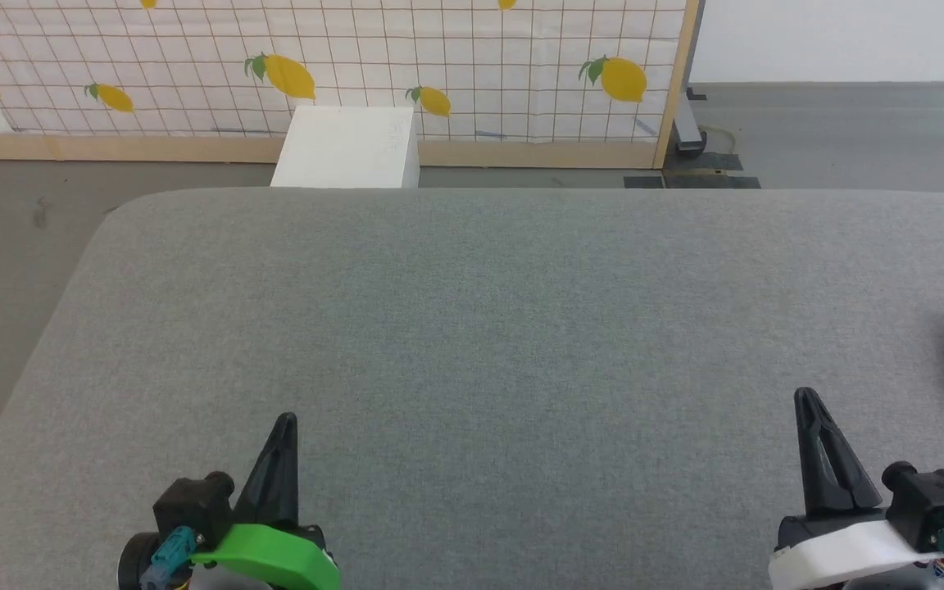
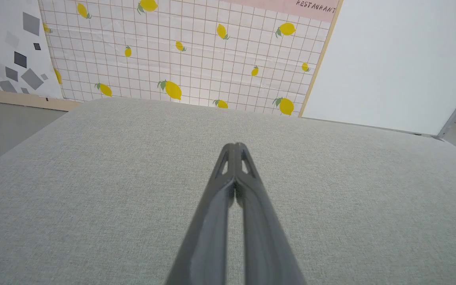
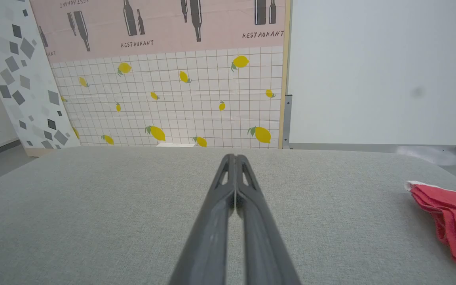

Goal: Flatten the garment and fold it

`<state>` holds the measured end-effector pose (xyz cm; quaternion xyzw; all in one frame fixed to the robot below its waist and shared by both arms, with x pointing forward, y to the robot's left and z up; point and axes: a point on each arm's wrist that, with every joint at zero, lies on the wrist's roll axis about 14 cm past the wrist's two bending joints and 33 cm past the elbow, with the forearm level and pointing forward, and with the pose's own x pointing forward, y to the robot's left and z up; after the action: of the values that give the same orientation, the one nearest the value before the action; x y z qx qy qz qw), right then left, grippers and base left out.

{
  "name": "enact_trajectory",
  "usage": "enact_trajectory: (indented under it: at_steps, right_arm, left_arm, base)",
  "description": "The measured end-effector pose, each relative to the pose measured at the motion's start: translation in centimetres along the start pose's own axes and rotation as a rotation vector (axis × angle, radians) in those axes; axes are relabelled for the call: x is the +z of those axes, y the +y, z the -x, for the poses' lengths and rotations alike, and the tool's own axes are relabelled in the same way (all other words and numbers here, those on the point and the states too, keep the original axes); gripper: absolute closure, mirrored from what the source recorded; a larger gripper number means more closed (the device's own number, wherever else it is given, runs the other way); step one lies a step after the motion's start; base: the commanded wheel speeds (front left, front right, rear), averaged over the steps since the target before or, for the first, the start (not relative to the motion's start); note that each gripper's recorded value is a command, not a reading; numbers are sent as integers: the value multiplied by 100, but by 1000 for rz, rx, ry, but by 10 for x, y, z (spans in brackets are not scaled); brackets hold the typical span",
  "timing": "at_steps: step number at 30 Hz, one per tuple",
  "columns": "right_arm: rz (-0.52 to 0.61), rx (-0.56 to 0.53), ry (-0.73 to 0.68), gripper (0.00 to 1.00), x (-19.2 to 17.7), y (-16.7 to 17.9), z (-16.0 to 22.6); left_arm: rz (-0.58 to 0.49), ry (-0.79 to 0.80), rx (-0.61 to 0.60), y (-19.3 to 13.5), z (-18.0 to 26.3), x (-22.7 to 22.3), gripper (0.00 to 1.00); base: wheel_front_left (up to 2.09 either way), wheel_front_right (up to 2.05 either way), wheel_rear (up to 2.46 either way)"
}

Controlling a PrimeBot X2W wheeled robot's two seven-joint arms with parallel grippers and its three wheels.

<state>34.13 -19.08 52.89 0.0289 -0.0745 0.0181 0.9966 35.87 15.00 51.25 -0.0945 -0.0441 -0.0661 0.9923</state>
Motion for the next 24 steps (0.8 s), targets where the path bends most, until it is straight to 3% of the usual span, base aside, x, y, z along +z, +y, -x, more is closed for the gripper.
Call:
enact_trajectory:
  at_steps: [24]
  right_arm:
    - [17,22,51,100,-7,6,-4]
  left_arm:
    - [-55,29,17,4,-2,1,100]
  base:
    - [0,0,0]
